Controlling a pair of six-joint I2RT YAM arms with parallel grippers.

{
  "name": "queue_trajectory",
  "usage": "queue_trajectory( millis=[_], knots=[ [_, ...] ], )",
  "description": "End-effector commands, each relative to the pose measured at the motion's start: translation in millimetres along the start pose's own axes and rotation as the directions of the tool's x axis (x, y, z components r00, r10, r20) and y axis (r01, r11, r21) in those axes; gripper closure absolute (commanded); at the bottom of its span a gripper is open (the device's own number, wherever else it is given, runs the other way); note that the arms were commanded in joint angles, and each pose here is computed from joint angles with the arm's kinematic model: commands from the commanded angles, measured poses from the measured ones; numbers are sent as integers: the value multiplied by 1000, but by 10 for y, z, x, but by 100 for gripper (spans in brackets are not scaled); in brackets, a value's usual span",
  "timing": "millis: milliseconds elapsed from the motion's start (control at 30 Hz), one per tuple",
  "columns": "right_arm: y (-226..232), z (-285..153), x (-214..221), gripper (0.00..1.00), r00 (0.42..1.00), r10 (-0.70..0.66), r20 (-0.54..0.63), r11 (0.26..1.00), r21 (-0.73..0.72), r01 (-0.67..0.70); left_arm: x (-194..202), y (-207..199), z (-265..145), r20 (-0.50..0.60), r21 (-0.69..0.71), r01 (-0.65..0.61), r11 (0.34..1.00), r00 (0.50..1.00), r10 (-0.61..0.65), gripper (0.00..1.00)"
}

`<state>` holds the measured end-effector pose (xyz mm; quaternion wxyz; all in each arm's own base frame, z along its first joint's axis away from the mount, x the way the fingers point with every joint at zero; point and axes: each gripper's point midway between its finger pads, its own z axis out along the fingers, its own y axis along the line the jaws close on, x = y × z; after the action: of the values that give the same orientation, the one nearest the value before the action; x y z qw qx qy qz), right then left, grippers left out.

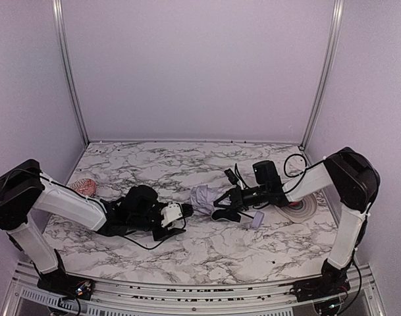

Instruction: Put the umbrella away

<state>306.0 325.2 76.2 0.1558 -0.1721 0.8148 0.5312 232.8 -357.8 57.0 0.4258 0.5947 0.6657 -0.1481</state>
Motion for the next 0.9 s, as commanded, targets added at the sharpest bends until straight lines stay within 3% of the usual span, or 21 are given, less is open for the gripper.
queue_trajectory(
  millis=[0, 133, 300, 400, 467, 533, 567, 700, 867],
  knots=[
    [188, -33, 78, 100, 982, -173, -77, 984, -54, 169, -480, 318, -338, 193, 65, 182, 981, 962, -192, 47],
    [312, -78, 184, 100, 977, -187, -98, 978, -114, 176, -464, 422, -470, 197, 2, 145, 989, 970, -142, 45],
    [331, -54, 283, 100, 957, -244, -156, 968, -94, 231, -555, 271, -449, 190, -23, -28, 999, 981, 32, 23],
    [308, 16, 452, 100, 956, -212, -202, 974, -121, 191, -577, 121, -258, 99, -85, -196, 977, 974, 204, 18],
    [329, 65, 565, 100, 949, -216, -231, 973, -136, 188, -607, 129, -135, 68, -81, -219, 972, 972, 224, 16],
    [409, 115, 654, 100, 940, -231, -251, 967, -168, 193, -649, 95, -19, 63, -43, -229, 973, 971, 231, 3],
    [438, 138, 688, 100, 937, -236, -259, 965, -178, 193, -652, 33, 32, 67, -2, -235, 972, 970, 234, 1],
    [445, 172, 766, 100, 933, -233, -275, 963, -200, 182, -445, -178, 256, 11, 124, -252, 960, 968, 252, 2],
    [380, 217, 806, 100, 931, -223, -291, 964, -207, 166, -112, -329, 382, -116, 231, -240, 943, 955, 271, 12]
  ],
)
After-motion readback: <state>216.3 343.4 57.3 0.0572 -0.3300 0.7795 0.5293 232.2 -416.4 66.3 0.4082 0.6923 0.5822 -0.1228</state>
